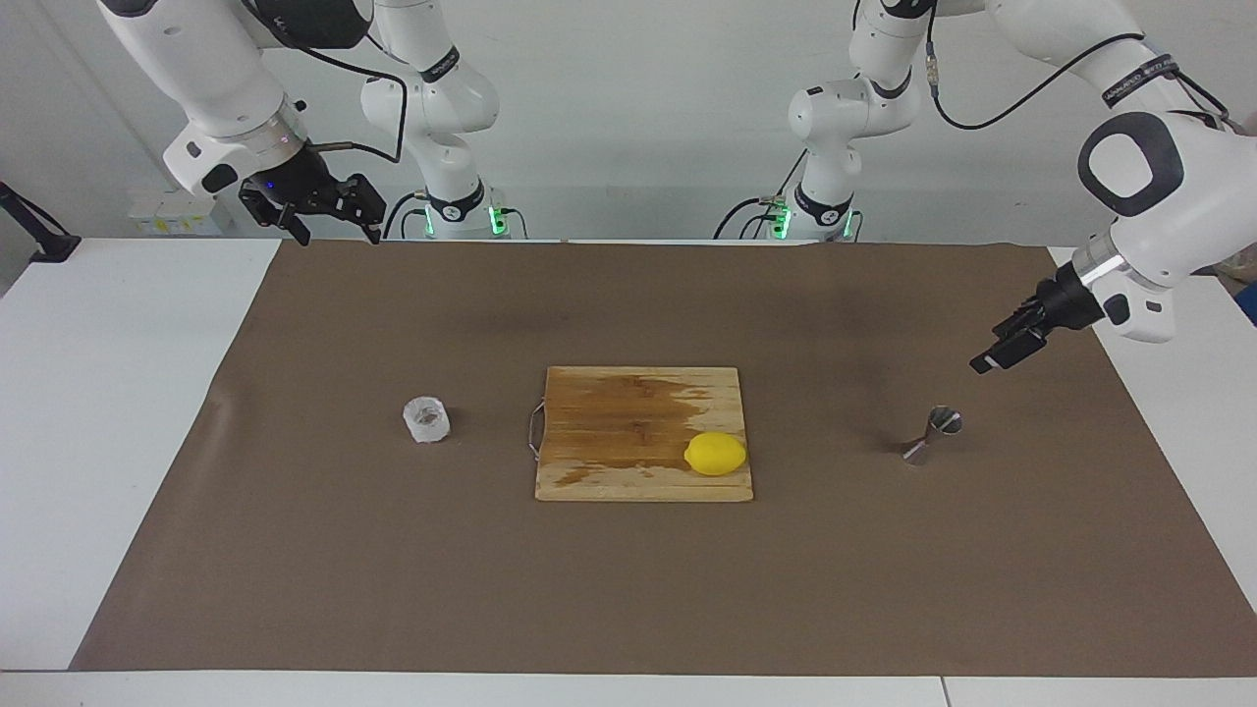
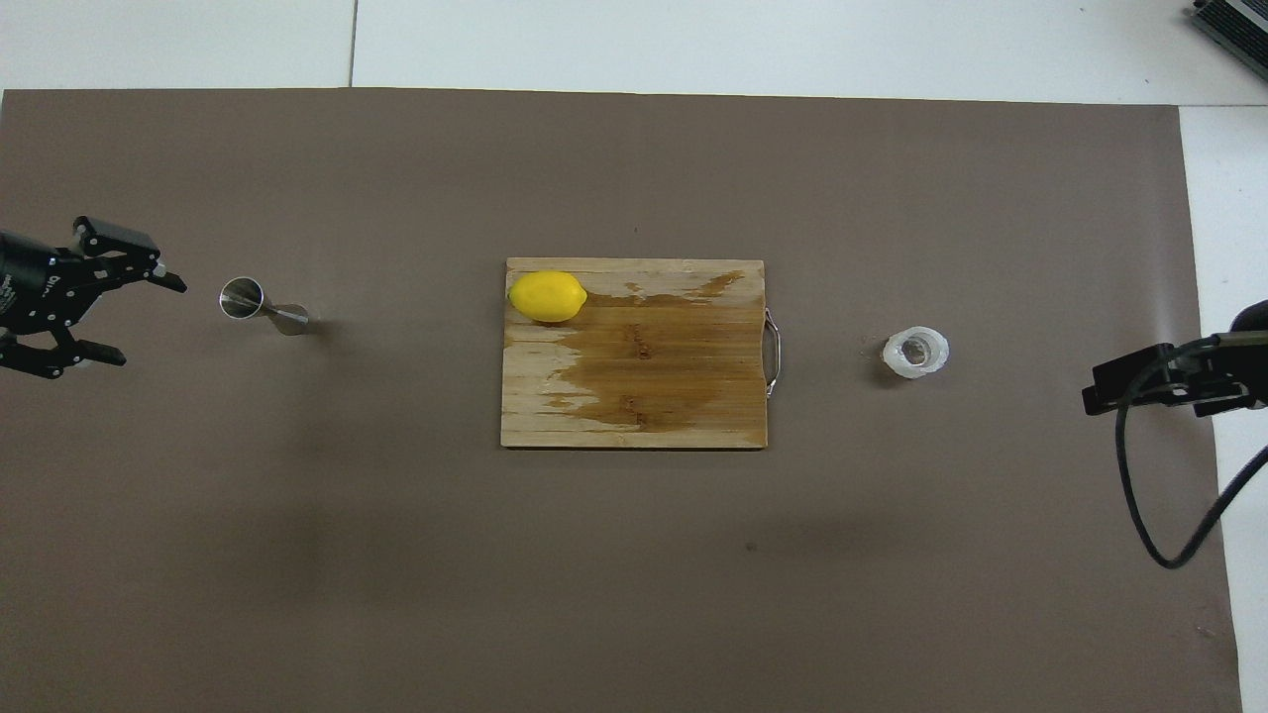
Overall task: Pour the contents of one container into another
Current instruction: 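Reach the left gripper to the small metal cup and grasp it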
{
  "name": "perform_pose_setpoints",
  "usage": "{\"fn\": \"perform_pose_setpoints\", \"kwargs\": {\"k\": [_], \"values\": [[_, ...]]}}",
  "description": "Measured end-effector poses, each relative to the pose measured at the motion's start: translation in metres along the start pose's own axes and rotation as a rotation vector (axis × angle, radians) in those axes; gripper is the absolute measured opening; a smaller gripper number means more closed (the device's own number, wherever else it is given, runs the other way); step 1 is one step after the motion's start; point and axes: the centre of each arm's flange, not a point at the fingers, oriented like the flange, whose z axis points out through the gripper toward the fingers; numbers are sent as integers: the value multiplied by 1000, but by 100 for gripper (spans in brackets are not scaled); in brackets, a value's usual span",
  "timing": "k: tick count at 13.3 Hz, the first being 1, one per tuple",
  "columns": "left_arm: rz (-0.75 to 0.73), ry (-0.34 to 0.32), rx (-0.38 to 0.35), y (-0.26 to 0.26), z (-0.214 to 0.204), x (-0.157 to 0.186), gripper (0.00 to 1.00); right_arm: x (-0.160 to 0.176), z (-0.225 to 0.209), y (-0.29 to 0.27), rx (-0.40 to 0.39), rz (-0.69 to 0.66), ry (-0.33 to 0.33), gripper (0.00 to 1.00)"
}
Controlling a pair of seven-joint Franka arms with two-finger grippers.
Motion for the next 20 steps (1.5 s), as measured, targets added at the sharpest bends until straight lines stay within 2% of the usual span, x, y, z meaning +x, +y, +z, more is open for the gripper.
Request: {"fn": "perform_pose_setpoints", "kwargs": {"k": [4, 7, 10, 13, 17, 20], "values": [[-279, -60, -105, -13, 22, 55, 100, 0, 0, 0, 0, 0, 0, 100], [-446, -100, -142, -22, 45, 91, 100, 0, 0, 0, 0, 0, 0, 100], [-530, -154, -147, -41, 73, 120, 100, 0, 0, 0, 0, 0, 0, 100], [-588, -171, -147, -58, 107, 124, 100, 0, 0, 0, 0, 0, 0, 100], [-705, -225, -228, -64, 150, 106, 100, 0, 0, 0, 0, 0, 0, 100], [-775, -248, -305, -62, 164, 93, 100, 0, 0, 0, 0, 0, 0, 100]]}}
